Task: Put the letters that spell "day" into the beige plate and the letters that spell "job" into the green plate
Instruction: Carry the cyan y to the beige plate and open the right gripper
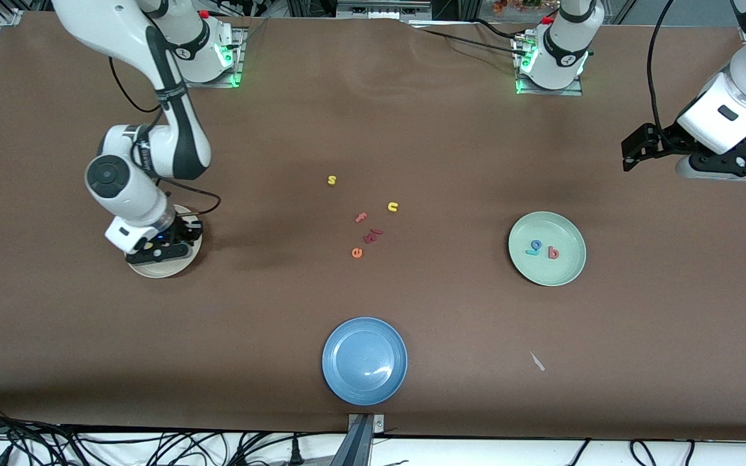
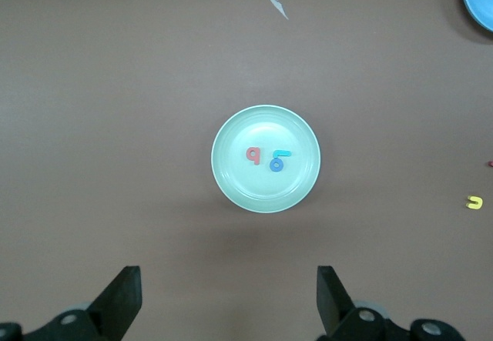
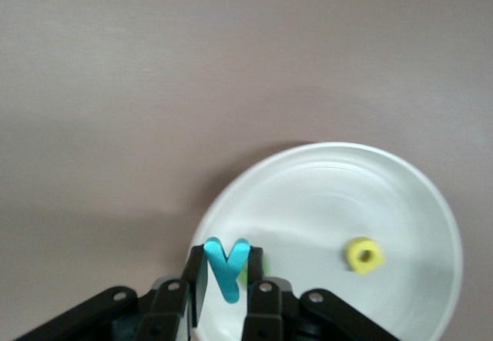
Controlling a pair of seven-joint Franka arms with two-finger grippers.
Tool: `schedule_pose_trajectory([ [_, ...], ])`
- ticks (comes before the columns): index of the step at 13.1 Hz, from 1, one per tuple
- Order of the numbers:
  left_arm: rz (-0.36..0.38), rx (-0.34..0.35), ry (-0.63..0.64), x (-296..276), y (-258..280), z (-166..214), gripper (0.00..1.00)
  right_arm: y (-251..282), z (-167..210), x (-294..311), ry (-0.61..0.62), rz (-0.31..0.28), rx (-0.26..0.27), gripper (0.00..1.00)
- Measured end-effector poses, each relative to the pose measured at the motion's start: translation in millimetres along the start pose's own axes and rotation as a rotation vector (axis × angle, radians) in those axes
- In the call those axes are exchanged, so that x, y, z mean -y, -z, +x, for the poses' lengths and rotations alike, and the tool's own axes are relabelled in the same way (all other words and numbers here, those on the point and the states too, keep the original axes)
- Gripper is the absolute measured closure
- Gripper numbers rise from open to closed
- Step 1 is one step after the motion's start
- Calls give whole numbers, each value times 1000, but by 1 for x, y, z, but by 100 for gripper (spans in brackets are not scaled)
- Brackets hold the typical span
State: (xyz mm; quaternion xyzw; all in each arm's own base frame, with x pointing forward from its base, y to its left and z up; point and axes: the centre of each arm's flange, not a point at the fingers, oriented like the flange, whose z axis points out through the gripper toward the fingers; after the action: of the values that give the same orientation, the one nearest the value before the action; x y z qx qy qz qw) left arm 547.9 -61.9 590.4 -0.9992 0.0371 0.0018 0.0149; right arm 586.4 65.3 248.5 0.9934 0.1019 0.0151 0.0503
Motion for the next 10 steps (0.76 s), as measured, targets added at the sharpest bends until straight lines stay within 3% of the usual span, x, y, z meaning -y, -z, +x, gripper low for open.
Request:
schedule_pose_trajectory([
  [3, 0, 0, -9, -5, 0, 0, 0, -3, -3, -48, 2, -4, 2, 71],
  [6, 0, 1, -9, -5, 0, 0, 0, -2, 0, -45, 14, -1, 7, 42],
  [10, 0, 6, -11, -6, 0, -1, 0, 14, 13, -21, -9, 28, 66, 1],
])
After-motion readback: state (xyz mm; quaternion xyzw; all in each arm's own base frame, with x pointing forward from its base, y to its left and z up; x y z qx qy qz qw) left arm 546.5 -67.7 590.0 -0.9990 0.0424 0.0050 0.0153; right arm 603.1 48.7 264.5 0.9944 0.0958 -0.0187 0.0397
